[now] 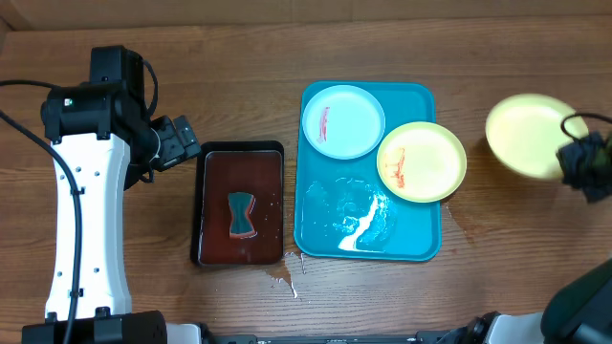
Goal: Clean dirty plates on tray and stack at the side
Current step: 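Set the yellow plate on the table right of the teal tray, then move the right gripper to the other yellow plate and pull it forward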
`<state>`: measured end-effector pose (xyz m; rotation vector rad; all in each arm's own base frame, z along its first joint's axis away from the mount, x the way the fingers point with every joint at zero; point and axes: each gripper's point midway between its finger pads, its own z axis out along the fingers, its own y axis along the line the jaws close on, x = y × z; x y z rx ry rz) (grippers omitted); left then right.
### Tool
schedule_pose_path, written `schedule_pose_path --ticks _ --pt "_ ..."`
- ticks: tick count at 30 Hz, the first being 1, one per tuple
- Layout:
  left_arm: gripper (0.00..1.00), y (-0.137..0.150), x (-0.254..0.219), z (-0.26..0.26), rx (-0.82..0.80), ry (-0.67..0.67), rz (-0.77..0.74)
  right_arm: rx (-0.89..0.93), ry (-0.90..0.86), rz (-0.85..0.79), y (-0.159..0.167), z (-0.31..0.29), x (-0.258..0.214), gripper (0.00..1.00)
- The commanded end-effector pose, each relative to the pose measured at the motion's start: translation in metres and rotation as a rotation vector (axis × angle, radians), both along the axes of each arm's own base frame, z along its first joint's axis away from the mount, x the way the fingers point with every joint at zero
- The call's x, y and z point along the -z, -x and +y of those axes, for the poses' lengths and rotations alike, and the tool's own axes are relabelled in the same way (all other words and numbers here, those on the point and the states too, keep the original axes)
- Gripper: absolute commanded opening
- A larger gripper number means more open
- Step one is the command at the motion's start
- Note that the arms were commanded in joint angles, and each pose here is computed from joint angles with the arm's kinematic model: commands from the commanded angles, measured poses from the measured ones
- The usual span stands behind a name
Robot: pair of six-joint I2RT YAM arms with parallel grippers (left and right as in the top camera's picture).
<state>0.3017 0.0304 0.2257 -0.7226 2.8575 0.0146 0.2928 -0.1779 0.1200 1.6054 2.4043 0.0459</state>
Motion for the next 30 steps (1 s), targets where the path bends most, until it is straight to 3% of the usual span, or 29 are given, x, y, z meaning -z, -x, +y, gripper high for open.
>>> schedule_pose_path --ticks 1,7,12,16,17,21,26,30 --pt "1.0 -0.002 -0.009 0.003 0.004 -0.017 -0.029 0.009 -0.046 0.047 0.017 0.005 0.033 0.04" --pt "1.0 -0.002 -0.009 0.003 0.004 -0.017 -0.03 -0.03 -0.06 0.089 0.028 0.026 0.071 0.04" --pt "1.0 -0.002 -0.009 0.003 0.004 -0.017 -0.029 -0.096 -0.04 0.125 0.027 0.043 0.075 0.05" --pt "1.0 -0.002 -0.009 0.003 0.004 -0.017 -0.029 -0.158 -0.014 0.122 0.02 0.058 0.064 0.4" --pt "1.0 -0.002 -0.009 0.003 0.004 -0.017 -0.029 -0.171 0.001 0.12 0.018 0.06 0.06 0.44" --pt "1.0 -0.002 -0.009 0.003 0.004 -0.017 -0.03 -0.247 0.036 0.043 0.002 0.074 0.034 0.48" --pt "1.0 -0.002 -0.009 0.003 0.004 -0.017 -0.029 -0.619 0.011 -0.181 -0.039 0.132 0.001 0.52" --pt "1.0 -0.002 -0.009 0.003 0.004 -0.017 -0.029 -0.728 0.04 -0.214 -0.055 0.152 0.007 0.56"
